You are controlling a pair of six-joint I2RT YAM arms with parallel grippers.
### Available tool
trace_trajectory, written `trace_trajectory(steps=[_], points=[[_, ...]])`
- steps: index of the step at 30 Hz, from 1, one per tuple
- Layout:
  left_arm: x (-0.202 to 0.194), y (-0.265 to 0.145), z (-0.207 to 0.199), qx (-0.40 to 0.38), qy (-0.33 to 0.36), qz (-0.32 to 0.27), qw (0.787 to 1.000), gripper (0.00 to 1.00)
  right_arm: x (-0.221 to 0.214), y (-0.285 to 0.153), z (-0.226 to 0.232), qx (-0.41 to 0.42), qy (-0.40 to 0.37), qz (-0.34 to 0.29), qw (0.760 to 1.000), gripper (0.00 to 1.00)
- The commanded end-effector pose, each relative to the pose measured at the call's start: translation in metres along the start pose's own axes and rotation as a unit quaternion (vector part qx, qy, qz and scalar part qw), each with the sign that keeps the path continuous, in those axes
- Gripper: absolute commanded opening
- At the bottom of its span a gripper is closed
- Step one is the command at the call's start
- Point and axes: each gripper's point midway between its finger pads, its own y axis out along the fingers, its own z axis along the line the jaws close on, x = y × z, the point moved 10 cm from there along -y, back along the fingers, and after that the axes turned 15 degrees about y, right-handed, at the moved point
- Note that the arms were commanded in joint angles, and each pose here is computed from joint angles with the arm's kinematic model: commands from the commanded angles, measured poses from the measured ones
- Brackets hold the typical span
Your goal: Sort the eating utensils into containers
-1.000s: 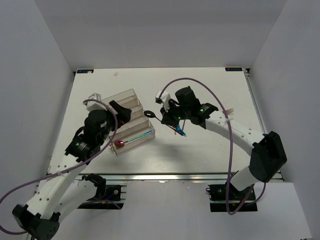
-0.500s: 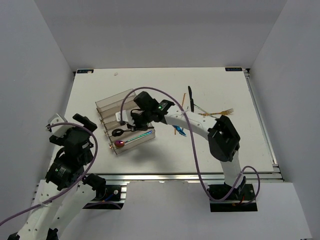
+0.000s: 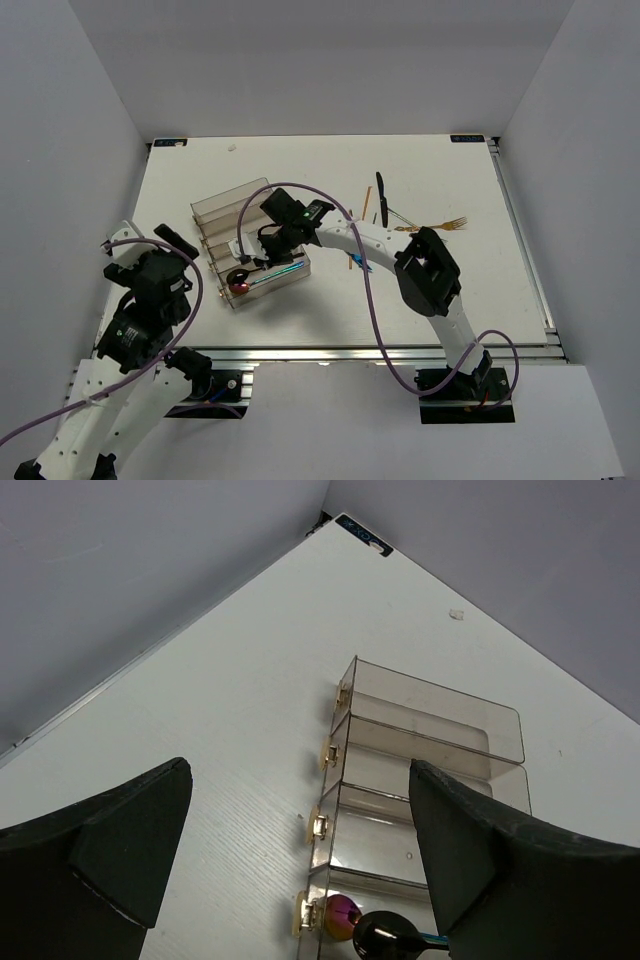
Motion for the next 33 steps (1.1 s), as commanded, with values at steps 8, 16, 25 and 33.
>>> trace_trajectory(steps=[8,16,25,33], points=[[-0.001,0.000,-0.002,-0.016,0.005,-0.002,1.000,0.98,0.011,-0.013,-0.001,-0.021,-0.032,-0.017,0.999,0.89],[0.000,-0.001,0.000,-0.015,-0.001,-0.005,1.000,0.98,0.025,-0.080,-0.002,-0.241,0.108,-0.115,0.958,0.89],[-0.001,-0.001,-0.004,-0.027,0.006,0.002,1.000,0.98,-0.012,-0.146,-0.010,-0.476,0.364,-0.126,0.790,0.89],[-0.005,0.002,-0.013,-0.054,0.023,0.011,0.998,0.98,-0.089,-0.161,-0.037,-0.429,0.495,-0.061,0.753,0.72]])
